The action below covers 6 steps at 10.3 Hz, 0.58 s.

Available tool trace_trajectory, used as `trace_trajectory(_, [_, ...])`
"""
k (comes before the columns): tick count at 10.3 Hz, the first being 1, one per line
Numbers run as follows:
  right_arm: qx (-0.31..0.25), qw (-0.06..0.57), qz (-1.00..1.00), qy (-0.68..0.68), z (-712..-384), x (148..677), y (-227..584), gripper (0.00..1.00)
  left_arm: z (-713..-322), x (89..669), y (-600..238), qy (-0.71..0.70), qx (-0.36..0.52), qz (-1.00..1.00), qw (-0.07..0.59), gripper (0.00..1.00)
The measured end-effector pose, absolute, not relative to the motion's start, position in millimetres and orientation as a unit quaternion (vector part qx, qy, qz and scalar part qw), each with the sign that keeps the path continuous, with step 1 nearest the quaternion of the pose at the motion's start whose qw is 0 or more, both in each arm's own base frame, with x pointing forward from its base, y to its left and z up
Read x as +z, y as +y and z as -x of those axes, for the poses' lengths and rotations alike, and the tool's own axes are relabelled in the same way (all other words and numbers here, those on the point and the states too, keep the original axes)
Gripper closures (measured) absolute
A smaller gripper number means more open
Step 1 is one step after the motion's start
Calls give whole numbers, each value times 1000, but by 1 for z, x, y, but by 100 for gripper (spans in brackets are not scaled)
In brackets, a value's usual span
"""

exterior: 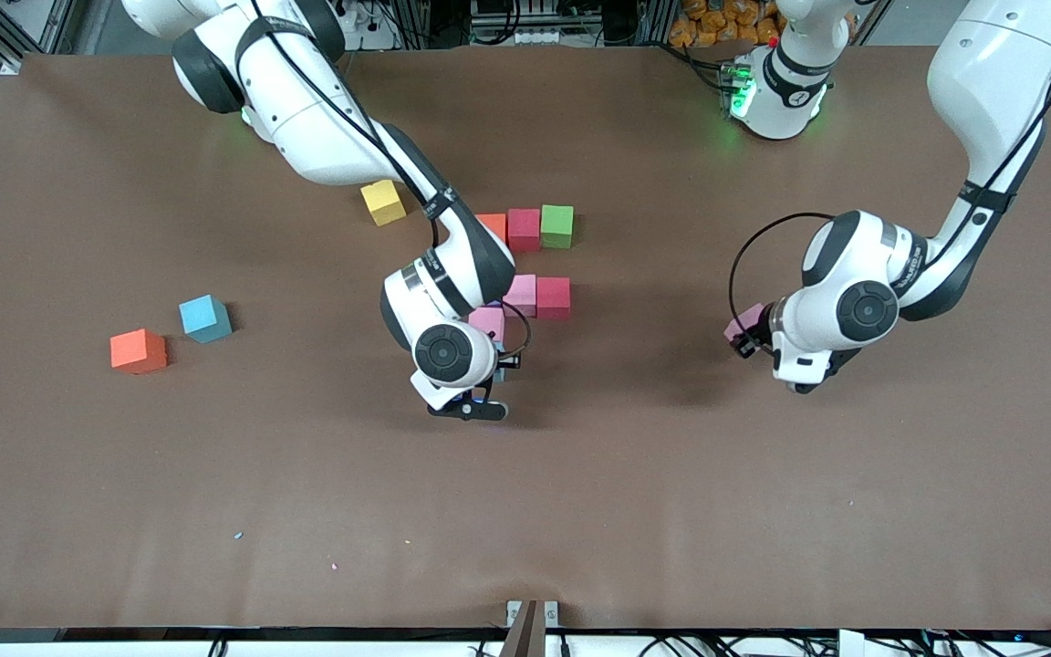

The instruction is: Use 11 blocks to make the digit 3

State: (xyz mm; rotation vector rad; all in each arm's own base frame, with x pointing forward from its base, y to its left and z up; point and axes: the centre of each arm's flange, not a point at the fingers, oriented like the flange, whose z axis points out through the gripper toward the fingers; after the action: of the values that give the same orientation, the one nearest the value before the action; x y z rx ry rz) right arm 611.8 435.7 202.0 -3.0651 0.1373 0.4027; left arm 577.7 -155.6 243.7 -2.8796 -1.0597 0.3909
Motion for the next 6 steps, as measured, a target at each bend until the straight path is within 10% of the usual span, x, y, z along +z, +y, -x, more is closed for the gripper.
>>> trace_trajectory(6, [127, 23, 990, 55, -622, 202, 422, 44, -612, 237, -205, -456, 146, 878, -11, 39])
